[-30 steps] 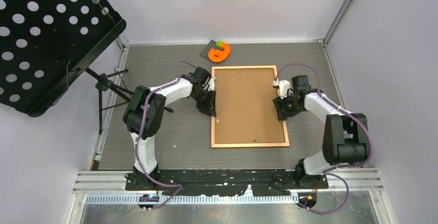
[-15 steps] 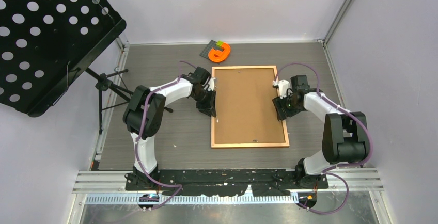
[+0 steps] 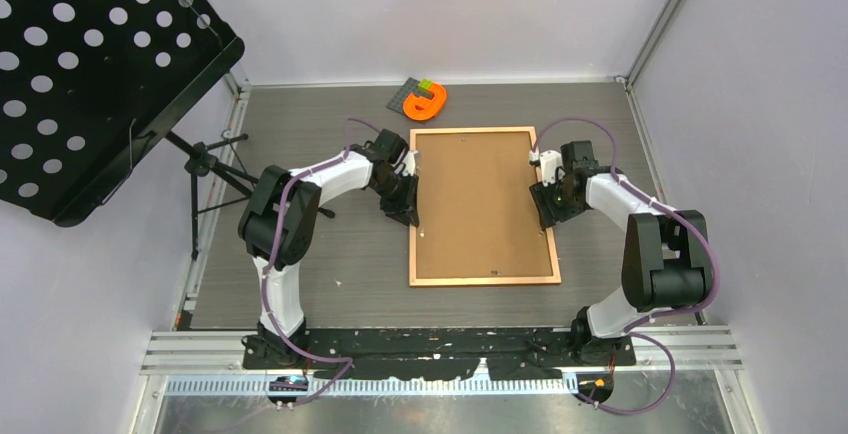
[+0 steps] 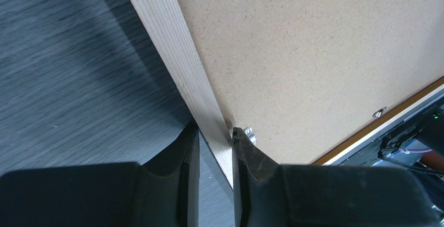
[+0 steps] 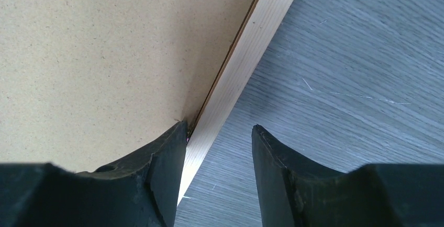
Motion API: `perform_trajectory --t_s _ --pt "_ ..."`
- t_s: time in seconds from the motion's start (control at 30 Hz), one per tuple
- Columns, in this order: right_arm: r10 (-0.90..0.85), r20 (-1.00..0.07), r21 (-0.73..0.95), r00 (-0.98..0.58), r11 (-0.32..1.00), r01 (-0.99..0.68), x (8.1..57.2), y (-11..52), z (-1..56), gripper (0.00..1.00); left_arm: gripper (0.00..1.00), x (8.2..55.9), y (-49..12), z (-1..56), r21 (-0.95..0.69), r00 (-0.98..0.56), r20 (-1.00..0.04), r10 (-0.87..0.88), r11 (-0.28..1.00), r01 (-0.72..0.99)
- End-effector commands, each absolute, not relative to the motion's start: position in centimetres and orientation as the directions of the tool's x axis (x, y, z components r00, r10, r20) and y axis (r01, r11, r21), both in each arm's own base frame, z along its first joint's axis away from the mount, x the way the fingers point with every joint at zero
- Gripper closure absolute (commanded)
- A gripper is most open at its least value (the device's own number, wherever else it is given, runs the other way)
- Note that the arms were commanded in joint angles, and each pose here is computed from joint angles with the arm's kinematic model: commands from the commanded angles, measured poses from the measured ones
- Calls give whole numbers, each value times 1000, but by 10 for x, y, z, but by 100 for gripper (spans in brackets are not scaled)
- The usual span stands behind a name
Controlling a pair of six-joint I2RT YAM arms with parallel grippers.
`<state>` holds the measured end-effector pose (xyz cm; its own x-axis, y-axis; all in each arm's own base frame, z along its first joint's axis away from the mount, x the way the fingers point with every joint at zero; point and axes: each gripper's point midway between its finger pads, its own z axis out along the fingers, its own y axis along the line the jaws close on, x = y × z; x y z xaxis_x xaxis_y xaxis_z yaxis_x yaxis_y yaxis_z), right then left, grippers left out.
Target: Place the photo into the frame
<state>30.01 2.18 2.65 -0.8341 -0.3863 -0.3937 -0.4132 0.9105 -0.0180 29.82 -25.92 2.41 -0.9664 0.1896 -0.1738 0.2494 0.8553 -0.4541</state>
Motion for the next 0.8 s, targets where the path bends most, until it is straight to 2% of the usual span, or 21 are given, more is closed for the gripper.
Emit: perform_trajectory --t_s 0.0,0.47,0.77 --pt "-394 -394 -86 -830 916 -393 310 10 31 47 100 290 -248 -11 -399 -961 -142 236 875 274" --pt "-534 -320 -28 -783 831 -556 286 16 22 46 100 294 -243 -10 -392 -965 -147 219 882 260" --pt "-655 -268 13 -707 731 -682 279 18 15 41 100 296 -242 -10 -394 -966 -149 213 883 255"
